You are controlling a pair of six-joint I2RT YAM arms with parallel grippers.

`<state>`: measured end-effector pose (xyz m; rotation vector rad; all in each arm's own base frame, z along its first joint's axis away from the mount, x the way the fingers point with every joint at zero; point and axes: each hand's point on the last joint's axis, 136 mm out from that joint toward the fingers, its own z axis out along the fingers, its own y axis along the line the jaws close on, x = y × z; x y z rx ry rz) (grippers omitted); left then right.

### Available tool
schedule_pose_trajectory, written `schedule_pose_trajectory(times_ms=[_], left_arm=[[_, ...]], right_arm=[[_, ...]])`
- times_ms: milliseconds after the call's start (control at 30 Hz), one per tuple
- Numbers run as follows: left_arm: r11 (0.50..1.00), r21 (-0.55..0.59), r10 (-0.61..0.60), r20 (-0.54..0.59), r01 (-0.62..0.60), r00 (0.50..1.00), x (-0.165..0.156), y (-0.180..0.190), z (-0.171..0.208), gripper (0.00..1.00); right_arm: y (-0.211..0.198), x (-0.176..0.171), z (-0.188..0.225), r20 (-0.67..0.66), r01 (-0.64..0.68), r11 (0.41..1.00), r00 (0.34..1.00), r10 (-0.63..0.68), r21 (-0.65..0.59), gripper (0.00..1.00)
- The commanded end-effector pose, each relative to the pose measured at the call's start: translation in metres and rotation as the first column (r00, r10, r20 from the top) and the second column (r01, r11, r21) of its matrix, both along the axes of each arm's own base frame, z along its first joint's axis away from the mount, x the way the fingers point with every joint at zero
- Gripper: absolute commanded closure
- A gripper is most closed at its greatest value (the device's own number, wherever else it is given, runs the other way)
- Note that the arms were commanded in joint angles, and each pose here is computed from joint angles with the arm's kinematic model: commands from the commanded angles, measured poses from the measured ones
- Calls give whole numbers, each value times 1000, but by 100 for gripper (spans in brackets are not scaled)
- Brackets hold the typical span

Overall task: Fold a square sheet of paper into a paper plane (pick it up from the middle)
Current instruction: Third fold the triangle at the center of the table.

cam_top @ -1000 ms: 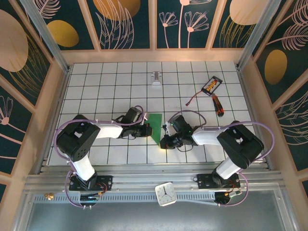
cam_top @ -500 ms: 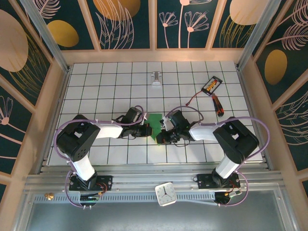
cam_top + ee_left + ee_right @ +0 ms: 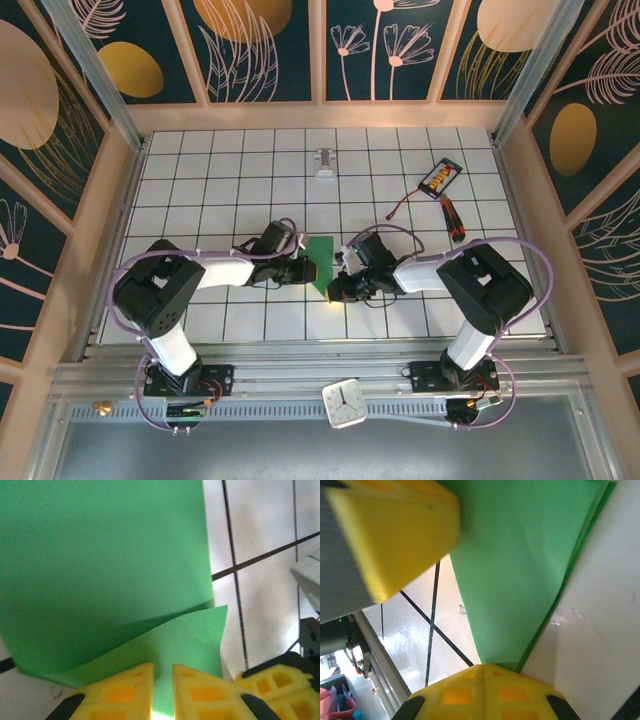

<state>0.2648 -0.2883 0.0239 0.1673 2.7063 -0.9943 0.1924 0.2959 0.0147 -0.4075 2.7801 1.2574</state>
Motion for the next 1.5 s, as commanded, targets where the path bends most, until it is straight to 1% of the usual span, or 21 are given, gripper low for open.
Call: schedule_pose_trajectory(times_ms=[0,100,267,333,433,533,600,767,933,1133,1200,1233,1333,1400,1467], left_arm=[[996,-73,45,5,-44,999,1,0,30,77],[989,-137,48,-31,-52,998,-8,-5,36,77],[979,-203,-3,-100,-17,995,-27,-21,31,91],[979,-204,-5,-105,-17,994,-25,-23,28,95],[988,-154,6,-95,-21,995,-18,-21,18,100],[992,-123,14,-90,-25,996,-13,-20,11,100],[996,-87,15,-110,-24,994,-14,-18,-4,100],[998,-46,31,-110,-36,993,-10,-8,-16,100],[999,-21,48,-108,-50,993,-7,1,-23,100],[998,-23,50,-111,-53,993,-6,4,-25,100],[998,-26,45,-115,-49,992,-7,4,-26,100],[999,-26,45,-120,-48,992,-9,4,-28,100],[998,-31,42,-131,-46,991,-14,6,-31,100],[999,-32,39,-139,-44,990,-17,7,-34,100],[999,-30,40,-142,-45,989,-19,8,-36,100]], right_arm=[[-35,-19,-41,-75,38,984,996,-51,-175,100],[-35,-18,-41,-72,43,984,996,-56,-175,100],[-37,-18,-41,-68,46,982,996,-59,-183,100],[-37,-18,-41,-68,46,982,996,-60,-183,100],[-38,-17,-41,-66,48,981,996,-62,-188,100],[-40,-18,-43,-68,50,979,996,-64,-198,100],[-41,-19,-44,-69,52,977,995,-67,-206,100],[-47,-23,-51,-88,44,969,994,-67,-241,100],[-53,-26,-55,-98,34,958,993,-64,-283,100],[-59,-30,-61,-113,20,945,992,-60,-325,100],[-54,-27,-54,-100,22,954,993,-54,-298,100],[-48,-21,-44,-82,32,965,995,-55,-259,100],[-28,-4,-6,-23,59,993,998,-61,-107,100],[-12,5,18,-1,60,998,998,-60,-6,100],[1,11,33,6,60,996,998,-60,61,100]])
